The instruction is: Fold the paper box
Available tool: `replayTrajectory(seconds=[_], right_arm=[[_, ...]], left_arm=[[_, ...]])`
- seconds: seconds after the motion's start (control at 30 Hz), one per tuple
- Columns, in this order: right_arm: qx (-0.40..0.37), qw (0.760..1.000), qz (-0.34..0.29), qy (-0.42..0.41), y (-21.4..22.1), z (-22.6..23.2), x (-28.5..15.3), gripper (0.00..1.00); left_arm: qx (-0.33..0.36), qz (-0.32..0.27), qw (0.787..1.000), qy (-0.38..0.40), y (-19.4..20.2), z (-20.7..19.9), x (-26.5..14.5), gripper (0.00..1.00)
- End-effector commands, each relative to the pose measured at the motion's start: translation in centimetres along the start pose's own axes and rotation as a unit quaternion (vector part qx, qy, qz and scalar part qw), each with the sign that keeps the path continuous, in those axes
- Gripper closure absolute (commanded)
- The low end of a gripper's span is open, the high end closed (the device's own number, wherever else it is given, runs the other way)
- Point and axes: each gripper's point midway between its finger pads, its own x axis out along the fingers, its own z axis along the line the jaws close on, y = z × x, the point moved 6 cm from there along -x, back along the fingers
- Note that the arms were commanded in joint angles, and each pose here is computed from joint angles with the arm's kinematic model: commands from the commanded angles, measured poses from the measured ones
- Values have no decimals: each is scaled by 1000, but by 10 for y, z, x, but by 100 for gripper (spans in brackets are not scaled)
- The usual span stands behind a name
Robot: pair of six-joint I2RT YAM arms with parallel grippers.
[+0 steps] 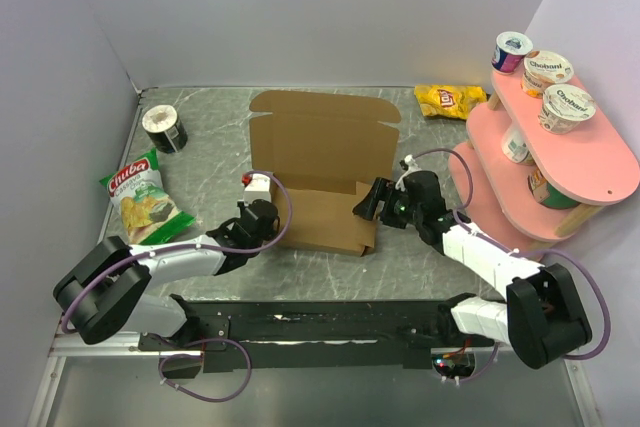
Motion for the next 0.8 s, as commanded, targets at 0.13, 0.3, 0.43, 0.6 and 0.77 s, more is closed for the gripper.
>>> replayTrajectory(seconds=[0.13, 0.3, 0.43, 0.6, 0.77], right_arm=[[2, 1000, -19, -3, -13, 6, 11, 30], [16, 999, -1, 36, -6, -7, 22, 32], [17, 999, 1, 40, -9, -4, 28, 25], [0, 995, 15, 96, -11, -5, 33, 20], [-21, 987, 32, 156, -12, -10, 37, 23]], left_arm=[[-3, -12, 1000, 12, -7, -7, 1, 99], [-2, -11, 1000, 14, -7, -7, 1, 99], [-1, -9, 1000, 16, -6, -8, 2, 99], [0, -8, 1000, 20, -6, -10, 2, 99], [0, -9, 1000, 20, -7, -9, 1, 99]])
